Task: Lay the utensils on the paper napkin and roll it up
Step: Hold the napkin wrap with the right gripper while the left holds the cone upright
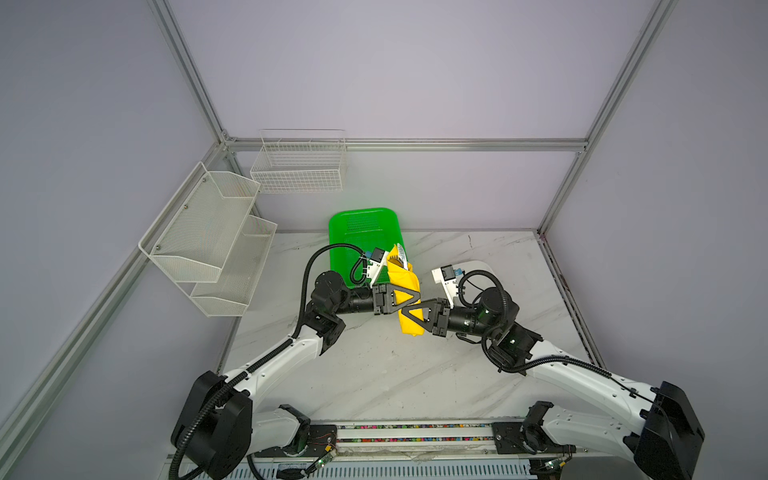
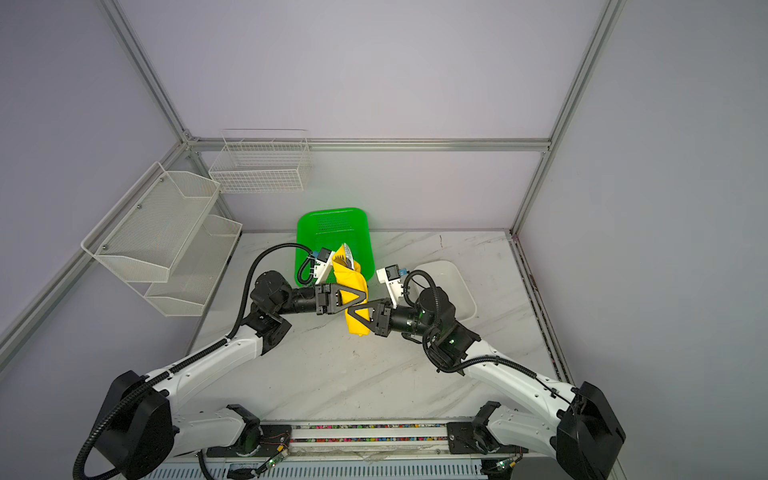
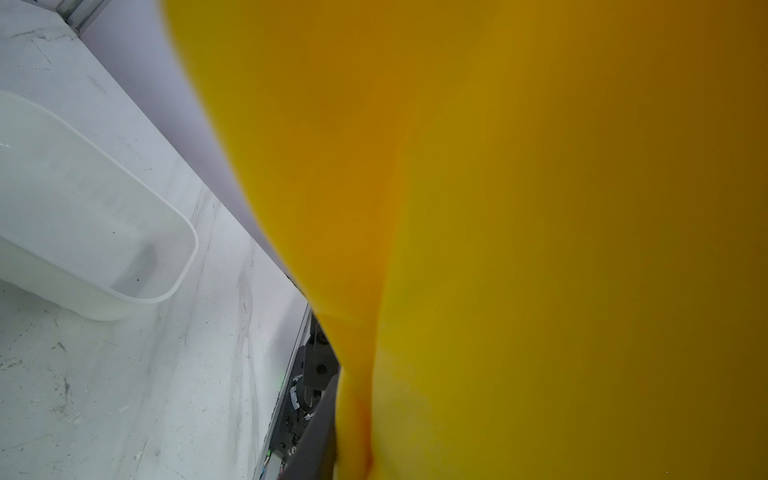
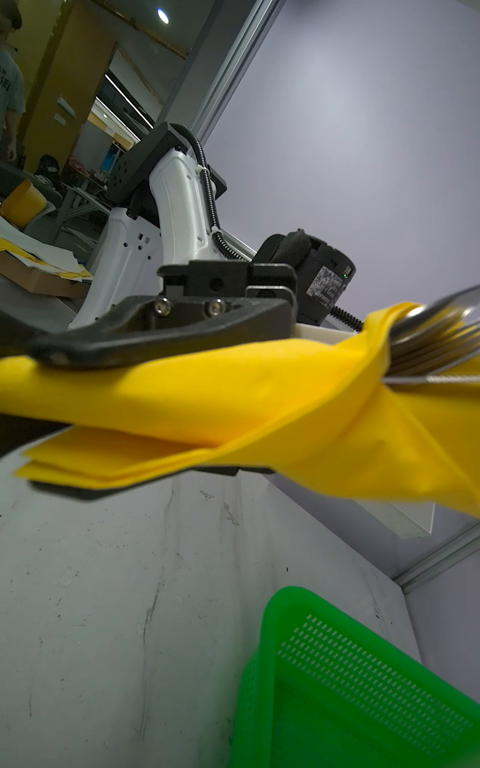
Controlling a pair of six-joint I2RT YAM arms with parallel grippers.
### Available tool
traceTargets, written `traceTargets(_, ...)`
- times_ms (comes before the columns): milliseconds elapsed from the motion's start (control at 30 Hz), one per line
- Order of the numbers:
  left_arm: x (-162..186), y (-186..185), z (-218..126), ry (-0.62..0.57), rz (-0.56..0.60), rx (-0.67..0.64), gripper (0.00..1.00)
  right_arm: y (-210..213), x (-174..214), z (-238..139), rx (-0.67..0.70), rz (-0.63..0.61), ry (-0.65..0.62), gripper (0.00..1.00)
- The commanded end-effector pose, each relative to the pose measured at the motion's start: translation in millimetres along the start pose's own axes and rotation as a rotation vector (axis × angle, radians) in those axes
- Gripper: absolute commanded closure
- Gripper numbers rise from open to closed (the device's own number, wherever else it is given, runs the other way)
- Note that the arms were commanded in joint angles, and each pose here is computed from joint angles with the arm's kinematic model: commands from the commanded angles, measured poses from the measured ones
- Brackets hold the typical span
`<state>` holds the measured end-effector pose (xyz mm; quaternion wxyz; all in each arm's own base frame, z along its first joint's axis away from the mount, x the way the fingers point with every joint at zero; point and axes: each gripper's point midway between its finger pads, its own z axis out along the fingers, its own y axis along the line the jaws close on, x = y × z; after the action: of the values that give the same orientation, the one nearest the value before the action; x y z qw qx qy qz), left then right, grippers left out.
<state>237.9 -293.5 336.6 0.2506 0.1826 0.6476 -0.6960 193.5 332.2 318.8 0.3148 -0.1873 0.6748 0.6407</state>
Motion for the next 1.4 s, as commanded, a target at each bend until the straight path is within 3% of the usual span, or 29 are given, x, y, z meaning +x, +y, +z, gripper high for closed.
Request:
traceTargets(0, -15, -19, -3, -0.036, 0.093, 0.006, 0.78, 23, -17, -8, -0.055, -0.062, -0.073, 0.86)
traceTargets(333, -19, -19, -6, -0.063, 0.103, -0.014, 0.82, 15, -15, -7, -0.019, -0.05, -0.066, 0.86)
traceTargets(400, -20, -20, -6, -0.067, 0.104, -0.013, 0.63, 15, -15, -7, -0.022, -0.05, -0.063, 0.86)
traceTargets(533, -21, -17, -8, -0.084, 0.105, -0.028, 0.61, 17, -18, -8, -0.02, -0.06, -0.076, 0.86)
traceTargets(1000, -24, -15, -9, -0.119, 0.106, -0.026, 0.88, 11, -20, -8, 0.004, -0.042, -0.094, 0.85)
traceTargets(1367, -26, -24, -9, -0.109, 0.128, -0.002, 0.98, 3, -18, -16, 0.084, -0.021, -0.084, 0.71)
